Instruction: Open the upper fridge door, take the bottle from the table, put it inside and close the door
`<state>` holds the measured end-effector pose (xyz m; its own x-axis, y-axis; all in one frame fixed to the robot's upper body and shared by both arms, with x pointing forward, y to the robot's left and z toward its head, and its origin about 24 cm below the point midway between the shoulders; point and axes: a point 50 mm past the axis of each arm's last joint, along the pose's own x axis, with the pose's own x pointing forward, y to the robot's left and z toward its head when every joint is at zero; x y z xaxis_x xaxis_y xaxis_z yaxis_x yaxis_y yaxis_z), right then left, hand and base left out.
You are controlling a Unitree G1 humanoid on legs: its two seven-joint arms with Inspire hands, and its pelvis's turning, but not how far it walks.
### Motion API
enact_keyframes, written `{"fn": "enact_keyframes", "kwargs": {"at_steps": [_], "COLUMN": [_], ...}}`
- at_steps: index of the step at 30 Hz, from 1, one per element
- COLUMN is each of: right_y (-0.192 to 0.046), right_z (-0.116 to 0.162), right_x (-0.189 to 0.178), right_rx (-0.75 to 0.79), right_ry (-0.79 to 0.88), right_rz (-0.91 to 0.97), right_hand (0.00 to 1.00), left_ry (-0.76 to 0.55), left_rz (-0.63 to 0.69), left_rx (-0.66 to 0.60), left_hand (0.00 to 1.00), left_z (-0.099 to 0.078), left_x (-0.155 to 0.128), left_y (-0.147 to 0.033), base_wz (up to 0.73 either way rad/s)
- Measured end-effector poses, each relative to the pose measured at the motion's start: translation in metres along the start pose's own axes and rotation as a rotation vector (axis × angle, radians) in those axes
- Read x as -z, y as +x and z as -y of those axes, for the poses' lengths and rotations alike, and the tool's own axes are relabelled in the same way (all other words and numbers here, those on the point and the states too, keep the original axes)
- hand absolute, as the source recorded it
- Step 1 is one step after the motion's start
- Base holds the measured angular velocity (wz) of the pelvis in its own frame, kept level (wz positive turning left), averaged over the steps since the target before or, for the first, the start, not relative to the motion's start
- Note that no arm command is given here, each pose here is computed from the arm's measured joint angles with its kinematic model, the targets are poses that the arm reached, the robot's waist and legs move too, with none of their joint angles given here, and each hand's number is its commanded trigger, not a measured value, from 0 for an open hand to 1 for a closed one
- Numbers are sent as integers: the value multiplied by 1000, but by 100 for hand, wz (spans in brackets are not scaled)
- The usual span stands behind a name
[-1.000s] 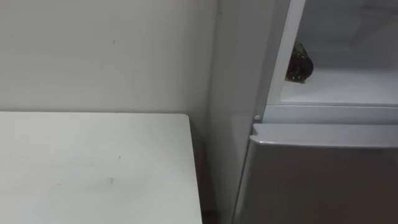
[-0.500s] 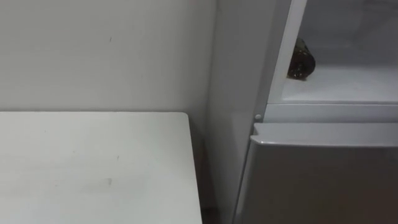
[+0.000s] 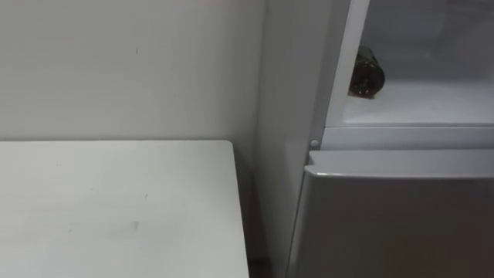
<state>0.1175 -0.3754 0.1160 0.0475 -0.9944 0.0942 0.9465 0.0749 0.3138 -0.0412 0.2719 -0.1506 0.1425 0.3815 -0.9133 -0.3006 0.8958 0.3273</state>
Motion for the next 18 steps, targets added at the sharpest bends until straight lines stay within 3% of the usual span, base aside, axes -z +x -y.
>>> {"fn": "enact_keyframes", "kwargs": {"at_steps": [18], "right_y": [-26], "right_z": [-22], "right_x": [2], "right_rx": [-165], "right_ry": [24], "right_rz": [4], "right_hand": [0], "left_ry": [12], "left_rz": [-36], "left_rx": [20], "left_hand": [0], "left_z": [10], "left_x": [2], "left_y": [2], "base_wz": [-1]}}
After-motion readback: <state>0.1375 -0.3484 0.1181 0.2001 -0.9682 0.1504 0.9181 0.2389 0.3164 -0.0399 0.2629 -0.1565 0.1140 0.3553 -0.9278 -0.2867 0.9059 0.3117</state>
